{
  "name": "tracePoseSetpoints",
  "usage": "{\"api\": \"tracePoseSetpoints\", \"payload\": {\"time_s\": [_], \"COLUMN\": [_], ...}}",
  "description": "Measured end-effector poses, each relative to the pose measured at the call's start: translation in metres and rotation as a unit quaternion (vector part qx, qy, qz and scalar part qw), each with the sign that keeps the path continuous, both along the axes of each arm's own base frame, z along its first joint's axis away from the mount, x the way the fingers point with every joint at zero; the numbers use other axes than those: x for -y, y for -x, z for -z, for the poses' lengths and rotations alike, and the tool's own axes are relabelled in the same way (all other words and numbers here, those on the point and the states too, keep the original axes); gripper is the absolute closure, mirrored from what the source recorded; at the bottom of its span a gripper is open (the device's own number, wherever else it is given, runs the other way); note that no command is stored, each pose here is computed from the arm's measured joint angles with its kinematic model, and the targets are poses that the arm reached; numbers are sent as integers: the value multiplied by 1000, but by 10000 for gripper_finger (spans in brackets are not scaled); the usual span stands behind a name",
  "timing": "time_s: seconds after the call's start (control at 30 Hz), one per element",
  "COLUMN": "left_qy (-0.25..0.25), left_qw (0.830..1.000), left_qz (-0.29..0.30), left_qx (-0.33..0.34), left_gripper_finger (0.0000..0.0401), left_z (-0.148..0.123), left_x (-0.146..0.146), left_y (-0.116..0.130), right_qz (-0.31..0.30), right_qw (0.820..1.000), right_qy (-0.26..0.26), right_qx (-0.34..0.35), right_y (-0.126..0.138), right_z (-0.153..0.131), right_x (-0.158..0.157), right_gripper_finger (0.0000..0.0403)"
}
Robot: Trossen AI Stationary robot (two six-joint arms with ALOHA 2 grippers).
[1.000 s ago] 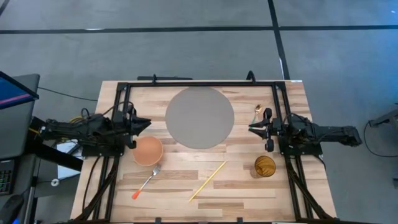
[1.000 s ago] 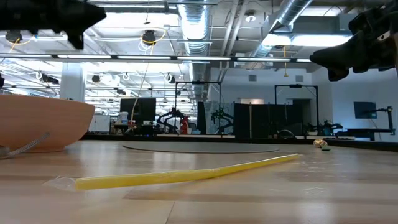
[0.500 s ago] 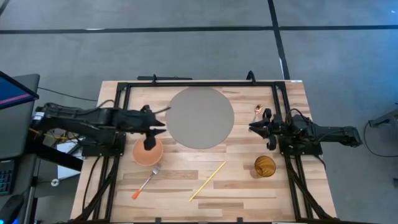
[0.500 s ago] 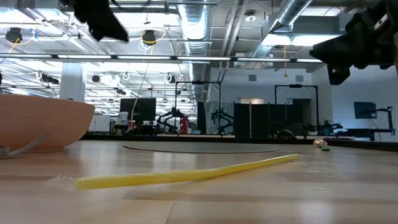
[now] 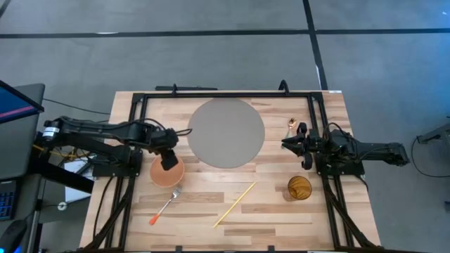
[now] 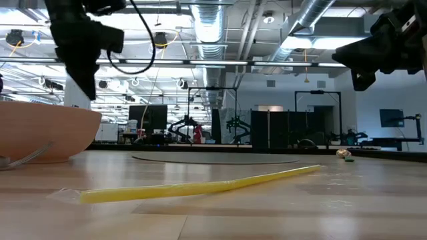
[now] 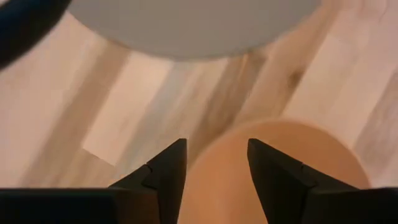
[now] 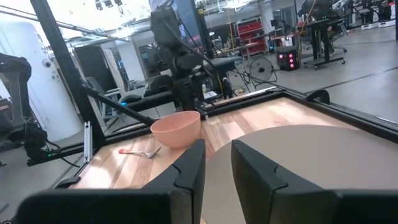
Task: Pick & Place Utensil
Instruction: Put the orange bowl on the gray table placemat
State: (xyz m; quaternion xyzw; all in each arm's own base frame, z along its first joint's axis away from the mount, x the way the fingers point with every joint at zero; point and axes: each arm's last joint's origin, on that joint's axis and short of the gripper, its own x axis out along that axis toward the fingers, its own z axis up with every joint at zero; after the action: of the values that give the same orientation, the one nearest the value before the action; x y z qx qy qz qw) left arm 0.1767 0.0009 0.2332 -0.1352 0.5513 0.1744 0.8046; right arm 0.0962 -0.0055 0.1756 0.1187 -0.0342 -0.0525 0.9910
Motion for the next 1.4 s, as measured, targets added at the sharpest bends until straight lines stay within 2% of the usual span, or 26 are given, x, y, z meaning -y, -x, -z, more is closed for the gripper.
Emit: {"api": "tracePoseSetpoints", "payload": {"time_s": [0.23, 0.47, 1.1, 1.33, 1.4], "left_qy": [28, 22, 28, 31, 31], "left_qw": [998, 997, 998, 999, 999], "left_qz": [-14, -24, -25, -28, -28], "left_qx": [-52, -73, -53, -15, -18], "left_gripper_finger": [244, 249, 252, 252, 252], "left_z": [30, 41, 39, 21, 21], "left_x": [1, 0, 1, 1, 1], "left_y": [12, 18, 15, 5, 6], "right_qz": [0, 0, 0, 0, 12], "right_qw": [1000, 1000, 1000, 1000, 1000], "right_qy": [0, 0, 2, 2, 18], "right_qx": [-1, -1, 1, 1, -2], "right_y": [0, 0, 0, 0, 0], "right_z": [0, 0, 0, 0, 0], "right_x": [0, 0, 0, 0, 1], "right_gripper_finger": [331, 331, 331, 331, 331]}}
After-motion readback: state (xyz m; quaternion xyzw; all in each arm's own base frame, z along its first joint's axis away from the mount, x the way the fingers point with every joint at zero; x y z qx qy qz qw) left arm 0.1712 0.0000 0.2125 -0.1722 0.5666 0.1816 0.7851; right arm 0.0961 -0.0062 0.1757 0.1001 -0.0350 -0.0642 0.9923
